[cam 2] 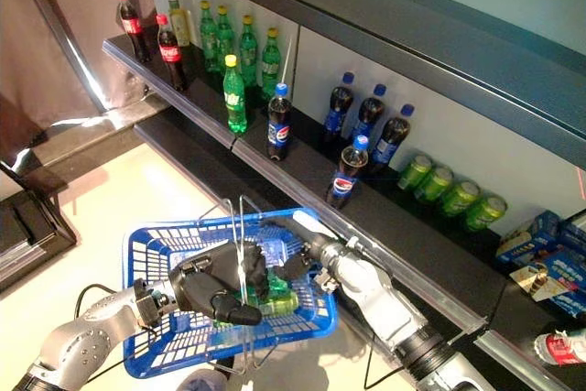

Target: Pick up the drink and place into the basket.

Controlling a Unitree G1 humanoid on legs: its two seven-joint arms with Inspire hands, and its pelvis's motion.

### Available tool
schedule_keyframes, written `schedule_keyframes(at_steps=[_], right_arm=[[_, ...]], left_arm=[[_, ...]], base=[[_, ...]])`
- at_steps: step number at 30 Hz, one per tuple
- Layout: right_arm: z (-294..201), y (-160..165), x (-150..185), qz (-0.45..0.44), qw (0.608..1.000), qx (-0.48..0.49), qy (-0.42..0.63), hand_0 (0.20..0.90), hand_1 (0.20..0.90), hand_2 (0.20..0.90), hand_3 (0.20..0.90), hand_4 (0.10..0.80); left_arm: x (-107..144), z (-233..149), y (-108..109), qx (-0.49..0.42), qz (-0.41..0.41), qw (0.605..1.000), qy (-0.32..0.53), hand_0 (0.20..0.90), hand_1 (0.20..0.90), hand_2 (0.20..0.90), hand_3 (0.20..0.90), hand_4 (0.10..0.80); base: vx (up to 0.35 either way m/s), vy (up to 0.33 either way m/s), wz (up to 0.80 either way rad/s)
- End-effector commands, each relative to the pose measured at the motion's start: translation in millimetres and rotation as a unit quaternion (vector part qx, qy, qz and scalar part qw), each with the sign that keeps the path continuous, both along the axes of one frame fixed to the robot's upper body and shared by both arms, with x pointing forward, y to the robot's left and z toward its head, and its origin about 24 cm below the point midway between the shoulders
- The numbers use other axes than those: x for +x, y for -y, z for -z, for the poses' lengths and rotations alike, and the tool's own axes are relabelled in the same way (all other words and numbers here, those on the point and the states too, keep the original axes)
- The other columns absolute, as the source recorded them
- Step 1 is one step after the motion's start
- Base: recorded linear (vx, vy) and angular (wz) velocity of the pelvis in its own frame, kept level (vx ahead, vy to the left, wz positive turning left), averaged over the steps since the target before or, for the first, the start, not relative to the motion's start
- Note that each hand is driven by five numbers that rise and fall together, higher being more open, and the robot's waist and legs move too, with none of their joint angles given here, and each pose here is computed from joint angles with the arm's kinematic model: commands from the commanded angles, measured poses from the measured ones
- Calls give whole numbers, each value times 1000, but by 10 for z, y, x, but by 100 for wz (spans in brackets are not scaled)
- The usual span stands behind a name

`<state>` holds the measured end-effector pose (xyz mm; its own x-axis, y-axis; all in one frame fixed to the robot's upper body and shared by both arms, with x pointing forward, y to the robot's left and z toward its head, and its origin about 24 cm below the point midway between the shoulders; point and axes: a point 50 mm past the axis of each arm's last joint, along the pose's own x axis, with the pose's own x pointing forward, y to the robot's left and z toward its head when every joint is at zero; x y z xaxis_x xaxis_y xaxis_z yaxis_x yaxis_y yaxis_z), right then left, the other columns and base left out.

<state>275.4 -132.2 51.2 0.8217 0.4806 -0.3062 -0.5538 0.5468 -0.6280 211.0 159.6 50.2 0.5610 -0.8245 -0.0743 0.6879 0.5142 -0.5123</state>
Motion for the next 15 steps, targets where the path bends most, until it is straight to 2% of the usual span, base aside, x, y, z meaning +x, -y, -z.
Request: schedule_keyframes(at_steps=[1,8,15], right_arm=[[-495,-87,74,-41,991,44,116,900,900,900,900,800],[-574,-69,77,-37,989,63,127,900,900,900,900,800],[-619,-26,41,-10,981,131,141,900,900,900,900,800]], left_arm=[[140,-1079,204,-263,46,931,249,300,300,300,200,100],[207,-1006,97,-253,4,937,240,300,300,300,200,100],[246,-936,-44,-256,-42,938,230,300,300,300,200,100]], base=[[0,0,0],[0,0,0],[0,0,0]])
